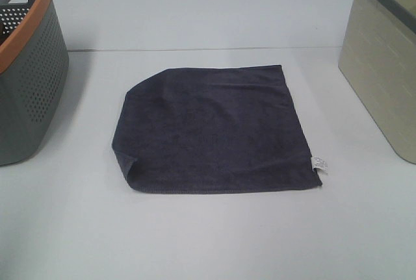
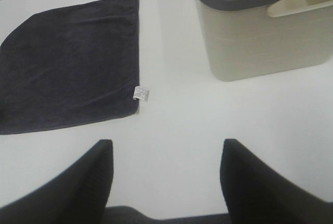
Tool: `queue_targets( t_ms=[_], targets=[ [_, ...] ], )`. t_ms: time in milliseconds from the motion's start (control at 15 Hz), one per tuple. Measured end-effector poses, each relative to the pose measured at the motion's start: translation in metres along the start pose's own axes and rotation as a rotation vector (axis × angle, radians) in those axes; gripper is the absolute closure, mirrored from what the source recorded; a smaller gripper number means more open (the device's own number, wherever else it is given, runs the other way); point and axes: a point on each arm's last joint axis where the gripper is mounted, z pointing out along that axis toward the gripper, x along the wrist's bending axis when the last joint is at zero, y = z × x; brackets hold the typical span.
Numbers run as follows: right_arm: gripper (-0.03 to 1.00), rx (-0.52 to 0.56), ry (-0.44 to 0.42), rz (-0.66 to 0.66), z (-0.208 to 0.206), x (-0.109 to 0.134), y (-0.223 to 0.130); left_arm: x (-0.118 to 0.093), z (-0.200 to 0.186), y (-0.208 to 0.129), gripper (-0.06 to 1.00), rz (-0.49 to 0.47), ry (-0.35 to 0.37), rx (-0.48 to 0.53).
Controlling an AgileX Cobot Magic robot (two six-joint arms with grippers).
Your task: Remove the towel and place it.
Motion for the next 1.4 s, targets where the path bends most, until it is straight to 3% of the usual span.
queue_targets(
  t_ms=[400,600,800,933,1400],
  targets=[
    [0.36,-0.133,-0.011,-0.070,-0.021,-0.010,-0.033,0.002,-0.010,-0.031,0.09,0.068,-0.054,-0.025],
    [0.36,-0.176,0.009,-0.082,-0.018,-0.015,-0.063,0.006,-0.026,-0.048,0.09,0.073,-0.046,-0.109],
    [0.36,-0.098,0.002,-0.093,0.007,-0.017,-0.083,0.008,-0.026,-0.081,0.09,0.071,-0.050,-0.158],
    [0.36,-0.063,0.004,-0.110,0.020,-0.018,-0.088,0.006,-0.016,-0.090,0.09,0.068,-0.066,-0.128],
    [0.36,-0.144,0.032,-0.105,0.033,-0.015,-0.084,0.001,0.012,-0.098,0.09,0.059,-0.098,-0.124]
  ],
)
